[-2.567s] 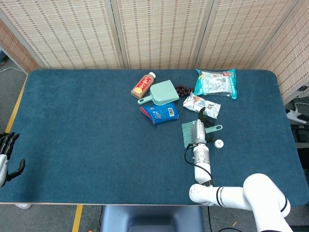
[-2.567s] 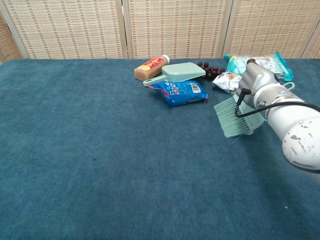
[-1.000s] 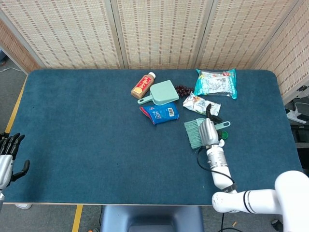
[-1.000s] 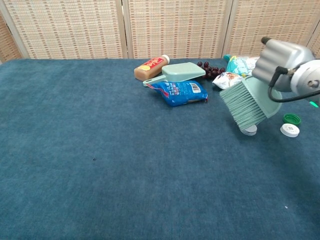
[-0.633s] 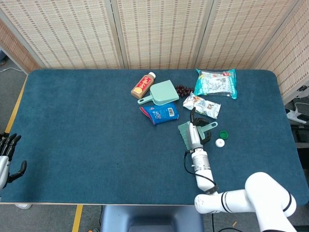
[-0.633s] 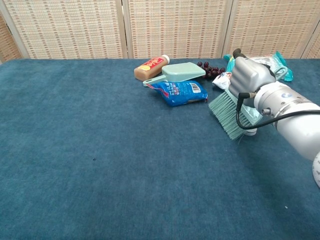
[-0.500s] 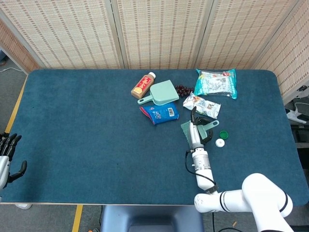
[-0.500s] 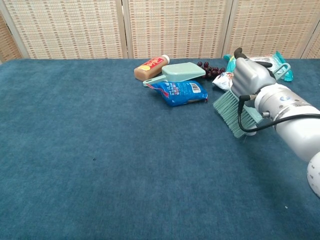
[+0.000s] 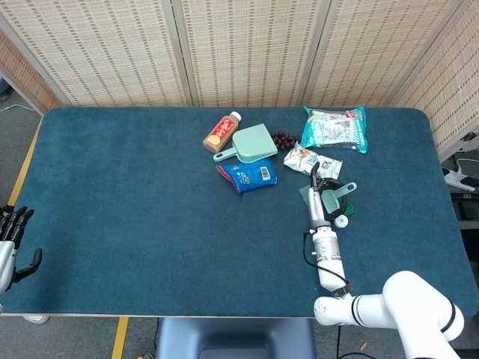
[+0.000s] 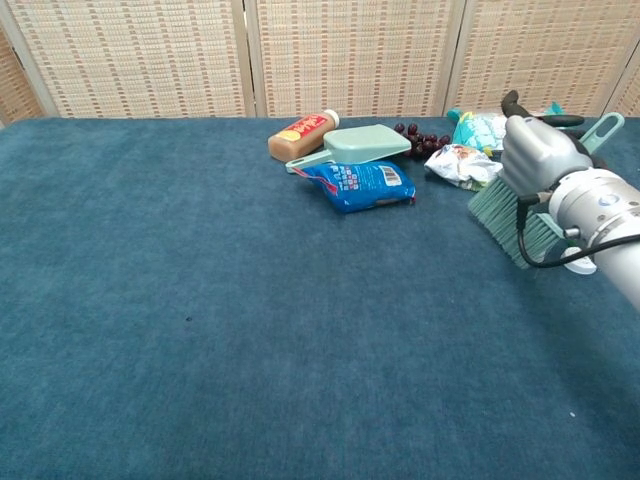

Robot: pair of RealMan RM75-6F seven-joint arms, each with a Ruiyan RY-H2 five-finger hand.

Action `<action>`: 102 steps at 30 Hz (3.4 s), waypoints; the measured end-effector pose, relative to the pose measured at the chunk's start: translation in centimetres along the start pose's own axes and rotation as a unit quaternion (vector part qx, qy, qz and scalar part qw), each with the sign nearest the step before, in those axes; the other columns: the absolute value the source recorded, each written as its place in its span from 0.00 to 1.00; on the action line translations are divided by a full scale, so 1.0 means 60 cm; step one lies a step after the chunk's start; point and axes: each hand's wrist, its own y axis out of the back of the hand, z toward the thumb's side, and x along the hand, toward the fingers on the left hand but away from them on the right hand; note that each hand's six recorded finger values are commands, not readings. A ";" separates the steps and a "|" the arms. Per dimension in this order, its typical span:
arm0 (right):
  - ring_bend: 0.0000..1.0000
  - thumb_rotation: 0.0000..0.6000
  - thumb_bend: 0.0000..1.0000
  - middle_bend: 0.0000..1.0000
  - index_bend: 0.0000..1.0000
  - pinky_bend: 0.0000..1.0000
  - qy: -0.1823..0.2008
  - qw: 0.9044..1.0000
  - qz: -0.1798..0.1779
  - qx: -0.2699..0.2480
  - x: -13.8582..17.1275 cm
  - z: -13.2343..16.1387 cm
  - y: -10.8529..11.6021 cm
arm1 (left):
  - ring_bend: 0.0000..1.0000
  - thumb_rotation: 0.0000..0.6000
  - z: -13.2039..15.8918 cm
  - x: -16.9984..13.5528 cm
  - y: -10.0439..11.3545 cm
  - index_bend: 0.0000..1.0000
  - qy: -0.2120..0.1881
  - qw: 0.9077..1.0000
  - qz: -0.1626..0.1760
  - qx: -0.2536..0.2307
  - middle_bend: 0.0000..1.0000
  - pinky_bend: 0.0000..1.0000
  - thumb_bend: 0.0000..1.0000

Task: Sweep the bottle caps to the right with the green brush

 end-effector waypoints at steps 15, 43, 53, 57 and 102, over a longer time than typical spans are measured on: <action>0.48 1.00 0.40 0.82 0.95 0.07 0.017 0.998 0.047 0.024 0.004 0.027 -0.109 | 0.00 1.00 0.003 -0.001 -0.008 0.00 -0.002 1.000 -0.006 0.009 0.00 0.01 0.45; 0.48 1.00 0.41 0.82 0.96 0.07 0.013 0.981 0.027 -0.192 0.020 -0.042 -0.160 | 0.00 1.00 0.024 -0.006 -0.020 0.00 -0.015 1.000 -0.011 0.020 0.00 0.01 0.45; 0.48 1.00 0.41 0.82 0.96 0.07 0.016 0.993 0.020 -0.116 -0.017 0.016 -0.078 | 0.00 1.00 0.005 -0.003 -0.009 0.00 -0.002 1.000 -0.004 0.010 0.00 0.01 0.45; 0.48 1.00 0.41 0.82 0.96 0.07 0.012 0.996 0.031 -0.078 -0.026 0.033 -0.075 | 0.00 1.00 0.005 -0.003 -0.009 0.00 -0.003 1.000 -0.005 0.009 0.00 0.01 0.45; 0.48 1.00 0.41 0.82 0.97 0.06 0.116 0.865 -0.005 -0.489 0.167 0.076 -0.161 | 0.00 1.00 0.022 -0.010 -0.012 0.00 -0.018 1.000 -0.004 0.014 0.00 0.01 0.45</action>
